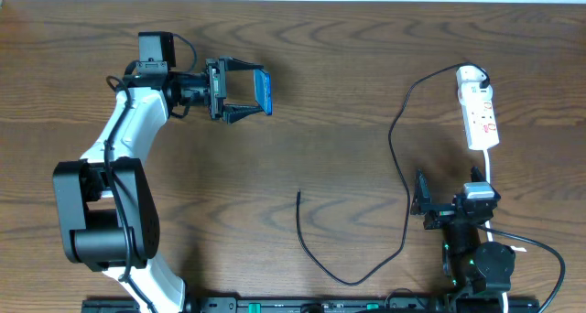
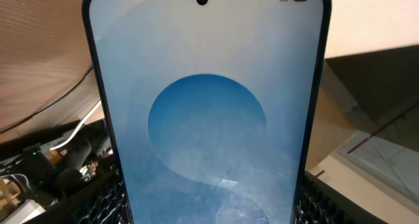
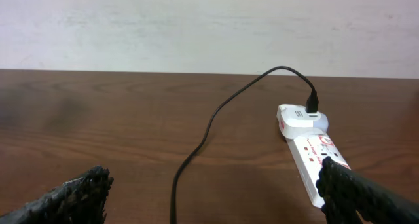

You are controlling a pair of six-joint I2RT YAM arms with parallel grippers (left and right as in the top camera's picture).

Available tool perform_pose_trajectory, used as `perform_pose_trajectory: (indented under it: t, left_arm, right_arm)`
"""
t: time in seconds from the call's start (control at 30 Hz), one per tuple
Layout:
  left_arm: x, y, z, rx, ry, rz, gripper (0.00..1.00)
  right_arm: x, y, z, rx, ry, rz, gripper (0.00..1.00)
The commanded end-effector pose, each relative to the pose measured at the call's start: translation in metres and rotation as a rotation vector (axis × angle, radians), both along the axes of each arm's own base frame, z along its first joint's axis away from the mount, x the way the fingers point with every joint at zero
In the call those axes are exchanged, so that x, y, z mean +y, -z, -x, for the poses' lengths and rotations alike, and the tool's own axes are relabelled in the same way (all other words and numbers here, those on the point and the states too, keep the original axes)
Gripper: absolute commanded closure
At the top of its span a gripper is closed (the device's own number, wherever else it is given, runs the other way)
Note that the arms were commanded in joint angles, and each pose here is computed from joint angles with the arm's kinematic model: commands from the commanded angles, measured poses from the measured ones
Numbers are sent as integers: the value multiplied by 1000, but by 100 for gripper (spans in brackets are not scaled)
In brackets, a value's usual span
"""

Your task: Plug charger to phone and switch on socket

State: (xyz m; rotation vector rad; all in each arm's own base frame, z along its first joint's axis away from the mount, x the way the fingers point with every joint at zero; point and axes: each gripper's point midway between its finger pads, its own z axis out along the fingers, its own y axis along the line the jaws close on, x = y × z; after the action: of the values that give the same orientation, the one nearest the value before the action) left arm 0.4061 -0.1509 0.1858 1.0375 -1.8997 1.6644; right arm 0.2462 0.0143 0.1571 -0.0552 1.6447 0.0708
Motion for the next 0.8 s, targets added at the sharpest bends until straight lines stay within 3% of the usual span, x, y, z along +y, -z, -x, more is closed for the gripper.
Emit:
perform_pose_trajectory:
  t: [0.0, 0.53, 0.77]
  left_arm:
    - [1, -15, -1, -83, 26, 25, 92]
    - [8, 13, -19, -349, 3, -211, 93]
    - [-4, 4, -33, -484, 5, -238, 93]
  right_arm:
    - [3, 0, 1, -2, -12, -11, 1]
    - [3, 0, 1, -2, -12, -11, 1]
    - [3, 0, 1, -2, -12, -11, 1]
